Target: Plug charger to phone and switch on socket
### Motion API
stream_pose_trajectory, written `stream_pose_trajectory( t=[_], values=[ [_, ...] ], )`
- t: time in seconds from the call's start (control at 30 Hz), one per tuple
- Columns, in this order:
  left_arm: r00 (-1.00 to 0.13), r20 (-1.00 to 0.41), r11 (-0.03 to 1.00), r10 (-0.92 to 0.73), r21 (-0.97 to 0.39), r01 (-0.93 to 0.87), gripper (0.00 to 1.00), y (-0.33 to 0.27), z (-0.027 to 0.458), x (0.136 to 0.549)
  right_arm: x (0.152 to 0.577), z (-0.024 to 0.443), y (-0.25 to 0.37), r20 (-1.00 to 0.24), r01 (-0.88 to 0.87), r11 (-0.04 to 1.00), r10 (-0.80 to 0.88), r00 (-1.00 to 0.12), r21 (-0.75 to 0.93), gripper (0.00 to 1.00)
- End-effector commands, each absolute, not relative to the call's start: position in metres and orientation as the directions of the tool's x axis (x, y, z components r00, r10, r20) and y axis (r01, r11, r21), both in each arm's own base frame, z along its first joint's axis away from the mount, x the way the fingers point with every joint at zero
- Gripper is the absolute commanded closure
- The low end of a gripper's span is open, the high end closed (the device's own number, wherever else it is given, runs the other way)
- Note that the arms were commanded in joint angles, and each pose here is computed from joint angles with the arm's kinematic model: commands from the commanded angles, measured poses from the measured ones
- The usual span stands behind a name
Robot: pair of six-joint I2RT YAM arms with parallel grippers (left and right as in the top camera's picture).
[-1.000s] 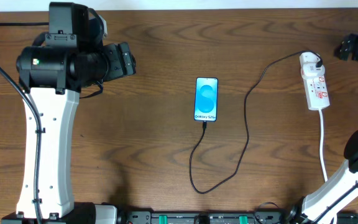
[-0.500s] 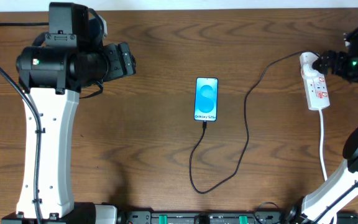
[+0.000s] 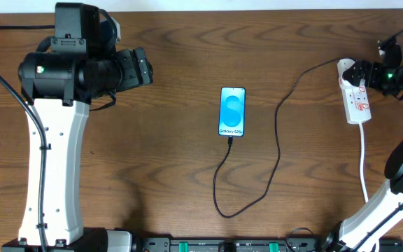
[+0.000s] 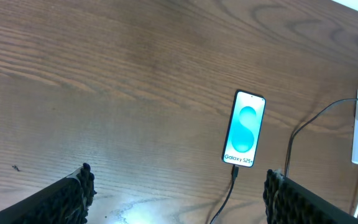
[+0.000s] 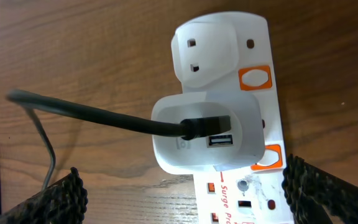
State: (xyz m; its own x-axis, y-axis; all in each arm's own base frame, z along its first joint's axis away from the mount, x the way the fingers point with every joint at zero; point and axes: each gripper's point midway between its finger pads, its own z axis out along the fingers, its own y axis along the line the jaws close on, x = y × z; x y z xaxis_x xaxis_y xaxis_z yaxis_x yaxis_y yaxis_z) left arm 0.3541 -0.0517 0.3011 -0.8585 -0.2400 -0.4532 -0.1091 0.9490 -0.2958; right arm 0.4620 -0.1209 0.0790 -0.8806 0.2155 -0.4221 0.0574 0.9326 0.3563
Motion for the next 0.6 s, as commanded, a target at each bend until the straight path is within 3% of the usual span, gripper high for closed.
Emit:
stream_pose_trajectory(
  t=[0.0,0.57],
  values=[
    [-0.856,-0.464,0.955,-0.229,-0.280,-0.104,0.12,-0.049,0.302,0.354,0.461,0.074,-0.115,-0.415,0.075,0.921,0.244,-0.877,0.383,0.01],
    [-0.856,-0.464,0.955,-0.229,-0.280,-0.104,0.12,-0.049,0.302,0.354,0.462,0.053,-0.112,-0.425,0.098,0.913,0.278,-0.861,0.397,0.01]
  ],
)
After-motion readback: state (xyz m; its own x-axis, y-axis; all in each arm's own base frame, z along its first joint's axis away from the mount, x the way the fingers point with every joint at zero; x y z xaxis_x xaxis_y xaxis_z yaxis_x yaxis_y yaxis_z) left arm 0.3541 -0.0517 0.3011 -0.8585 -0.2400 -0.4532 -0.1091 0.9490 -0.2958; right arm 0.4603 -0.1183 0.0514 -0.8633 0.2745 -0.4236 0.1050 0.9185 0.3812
